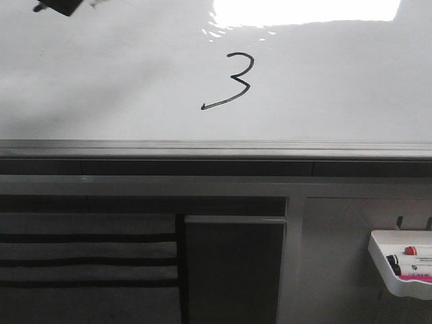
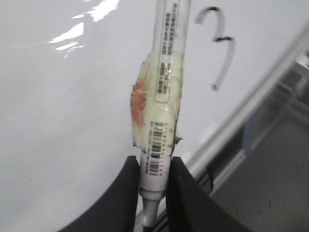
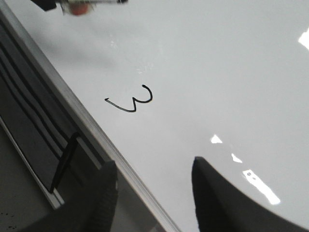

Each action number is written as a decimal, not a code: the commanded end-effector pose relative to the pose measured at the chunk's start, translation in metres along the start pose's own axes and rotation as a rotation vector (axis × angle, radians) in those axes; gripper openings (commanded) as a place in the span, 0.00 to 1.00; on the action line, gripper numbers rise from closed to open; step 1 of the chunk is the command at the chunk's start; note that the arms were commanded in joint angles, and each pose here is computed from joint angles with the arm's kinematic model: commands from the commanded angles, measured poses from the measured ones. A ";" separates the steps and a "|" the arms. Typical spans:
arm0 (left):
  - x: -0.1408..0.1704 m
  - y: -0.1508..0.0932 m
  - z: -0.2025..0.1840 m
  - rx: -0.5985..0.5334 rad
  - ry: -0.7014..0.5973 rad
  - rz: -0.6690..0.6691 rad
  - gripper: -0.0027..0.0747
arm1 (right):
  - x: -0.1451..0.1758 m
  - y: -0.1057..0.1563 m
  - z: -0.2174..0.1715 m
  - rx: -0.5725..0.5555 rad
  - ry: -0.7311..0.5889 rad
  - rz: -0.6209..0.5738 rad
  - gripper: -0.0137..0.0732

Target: Write number 3 on whiteboard

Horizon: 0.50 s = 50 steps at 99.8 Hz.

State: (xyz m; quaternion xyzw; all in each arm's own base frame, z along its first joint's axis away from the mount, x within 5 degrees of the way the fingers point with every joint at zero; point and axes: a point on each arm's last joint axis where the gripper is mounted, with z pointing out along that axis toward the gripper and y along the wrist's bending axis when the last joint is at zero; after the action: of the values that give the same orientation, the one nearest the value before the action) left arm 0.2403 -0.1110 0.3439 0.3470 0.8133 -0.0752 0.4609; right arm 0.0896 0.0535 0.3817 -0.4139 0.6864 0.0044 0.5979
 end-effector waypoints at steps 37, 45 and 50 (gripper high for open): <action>0.017 0.058 0.028 -0.252 -0.194 -0.426 0.01 | 0.001 0.000 -0.003 -0.023 0.049 0.073 0.52; 0.024 0.060 0.043 -0.243 -0.150 -0.436 0.01 | 0.001 0.000 -0.003 -0.024 0.051 0.073 0.52; 0.028 0.060 0.051 -0.237 -0.126 -0.442 0.01 | 0.001 0.000 -0.003 -0.024 0.051 0.073 0.52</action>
State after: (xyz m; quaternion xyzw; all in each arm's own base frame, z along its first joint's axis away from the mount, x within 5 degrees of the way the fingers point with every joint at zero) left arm 0.2965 -0.0772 0.2951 0.1260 0.8575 -0.1030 0.4880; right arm 0.0853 0.0511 0.3684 -0.4132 0.7332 0.0225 0.5396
